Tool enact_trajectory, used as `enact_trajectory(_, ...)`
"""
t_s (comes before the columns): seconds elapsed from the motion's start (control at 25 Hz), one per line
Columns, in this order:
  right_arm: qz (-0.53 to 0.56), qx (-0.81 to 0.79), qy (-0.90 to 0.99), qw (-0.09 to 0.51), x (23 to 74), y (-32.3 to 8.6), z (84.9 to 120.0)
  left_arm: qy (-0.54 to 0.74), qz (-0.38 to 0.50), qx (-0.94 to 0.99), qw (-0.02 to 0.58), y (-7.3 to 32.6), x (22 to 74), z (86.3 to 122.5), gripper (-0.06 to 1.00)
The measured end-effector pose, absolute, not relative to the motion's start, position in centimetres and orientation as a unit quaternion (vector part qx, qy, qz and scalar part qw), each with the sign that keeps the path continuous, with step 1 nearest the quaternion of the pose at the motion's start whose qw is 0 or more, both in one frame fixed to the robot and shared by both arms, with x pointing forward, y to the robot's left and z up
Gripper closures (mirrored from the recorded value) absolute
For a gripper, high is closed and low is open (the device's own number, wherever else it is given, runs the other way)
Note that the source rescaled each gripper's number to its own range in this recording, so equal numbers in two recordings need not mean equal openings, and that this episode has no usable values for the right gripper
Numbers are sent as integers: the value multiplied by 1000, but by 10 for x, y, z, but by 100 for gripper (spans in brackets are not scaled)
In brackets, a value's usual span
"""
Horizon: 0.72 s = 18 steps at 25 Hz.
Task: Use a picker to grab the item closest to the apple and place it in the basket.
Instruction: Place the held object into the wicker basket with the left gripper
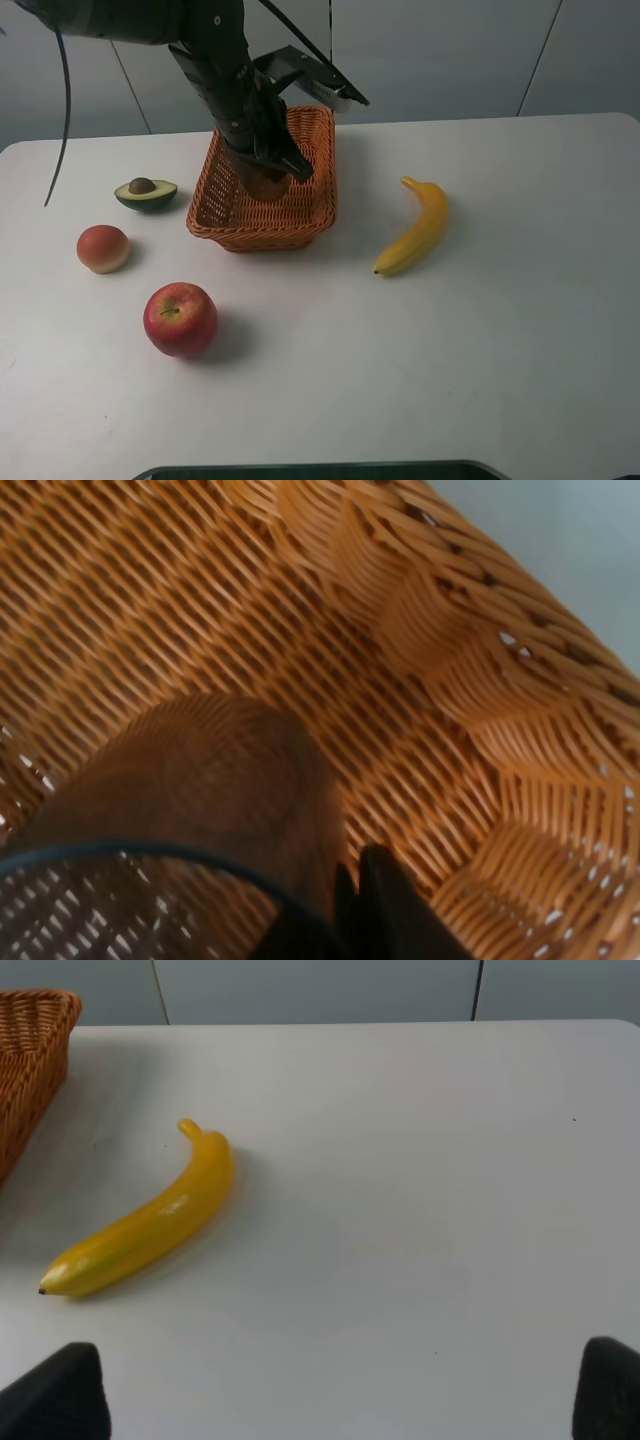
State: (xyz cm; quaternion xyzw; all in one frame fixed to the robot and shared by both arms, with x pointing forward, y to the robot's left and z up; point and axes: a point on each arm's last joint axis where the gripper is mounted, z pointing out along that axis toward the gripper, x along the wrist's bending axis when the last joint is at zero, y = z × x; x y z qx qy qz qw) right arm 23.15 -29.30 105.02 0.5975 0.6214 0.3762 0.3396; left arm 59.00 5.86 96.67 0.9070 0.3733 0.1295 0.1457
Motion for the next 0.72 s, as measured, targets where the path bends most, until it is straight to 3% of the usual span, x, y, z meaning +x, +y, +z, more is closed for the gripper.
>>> enact_trajectory(0.08,376,597,621,340,231,-293,1050,372,131,907,147,58,590,967,80)
enact_trajectory(0.16,376,597,621,340,231,-293,1050,372,132,907,147,59,590,967,62)
enact_trajectory(0.36,376,597,621,340,231,-293,1050,369,135,907,148,58,591,967,2)
enact_trajectory(0.48,376,597,621,340,231,-293,1050,370,136,907,148,59,591,967,-4)
enact_trajectory(0.72,376,597,621,340,231,-293,1050,371,150,900,170,64,584,998,-5)
